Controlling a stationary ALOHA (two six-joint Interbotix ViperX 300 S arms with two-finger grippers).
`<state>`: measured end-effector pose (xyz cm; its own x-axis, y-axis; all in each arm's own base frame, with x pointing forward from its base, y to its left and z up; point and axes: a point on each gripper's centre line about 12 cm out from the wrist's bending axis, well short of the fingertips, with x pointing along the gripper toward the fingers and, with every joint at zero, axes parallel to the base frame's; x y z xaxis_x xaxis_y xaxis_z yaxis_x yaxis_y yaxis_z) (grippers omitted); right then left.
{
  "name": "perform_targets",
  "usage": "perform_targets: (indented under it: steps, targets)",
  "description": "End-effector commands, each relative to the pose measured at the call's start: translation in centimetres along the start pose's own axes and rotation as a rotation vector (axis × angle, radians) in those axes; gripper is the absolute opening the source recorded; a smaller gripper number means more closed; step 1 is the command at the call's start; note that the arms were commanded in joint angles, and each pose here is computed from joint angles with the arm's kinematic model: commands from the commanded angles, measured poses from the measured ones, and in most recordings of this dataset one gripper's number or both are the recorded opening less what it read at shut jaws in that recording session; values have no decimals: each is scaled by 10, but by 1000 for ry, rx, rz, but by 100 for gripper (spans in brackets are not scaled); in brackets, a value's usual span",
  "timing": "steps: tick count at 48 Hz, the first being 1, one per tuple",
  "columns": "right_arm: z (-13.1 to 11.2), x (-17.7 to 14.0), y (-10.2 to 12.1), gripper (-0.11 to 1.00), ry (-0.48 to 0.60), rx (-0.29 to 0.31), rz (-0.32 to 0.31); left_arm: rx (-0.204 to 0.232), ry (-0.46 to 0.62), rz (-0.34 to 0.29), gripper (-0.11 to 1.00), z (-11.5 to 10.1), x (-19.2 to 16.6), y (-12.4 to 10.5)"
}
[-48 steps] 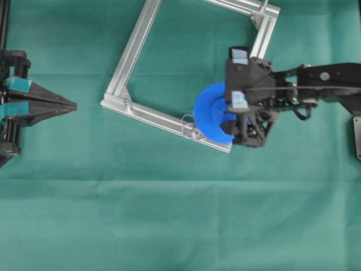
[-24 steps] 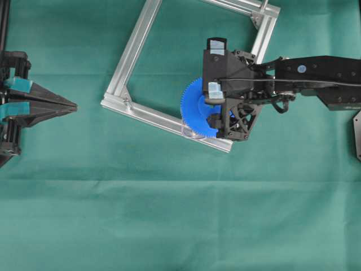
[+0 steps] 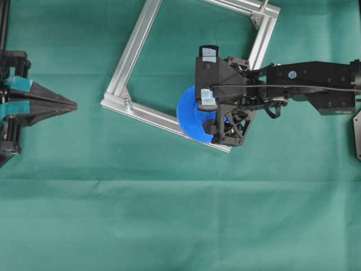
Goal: Find the location of the shaft and insert the gear.
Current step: 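Carry the gear left over the frame, aligning its hole with a shaft, then adjust the gear position to center its hole over the shaft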
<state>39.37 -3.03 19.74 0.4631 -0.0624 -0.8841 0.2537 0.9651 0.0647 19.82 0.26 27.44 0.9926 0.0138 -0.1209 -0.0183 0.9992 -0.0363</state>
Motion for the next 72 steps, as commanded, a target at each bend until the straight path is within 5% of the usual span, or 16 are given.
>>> perform_targets:
  steps: [1, 33, 72]
  targets:
    - [13, -12, 3, 69, -52, 0, 13, -4, -28, 5, 1, 11, 1, 1]
    - [13, -5, 42, 69, -44, -59, 68, -5, -16, 16, 1, 10, 1, 3]
    - [38, 5, 47, 69, -121, -121, 70, -5, -13, 16, 1, 9, 1, 3]
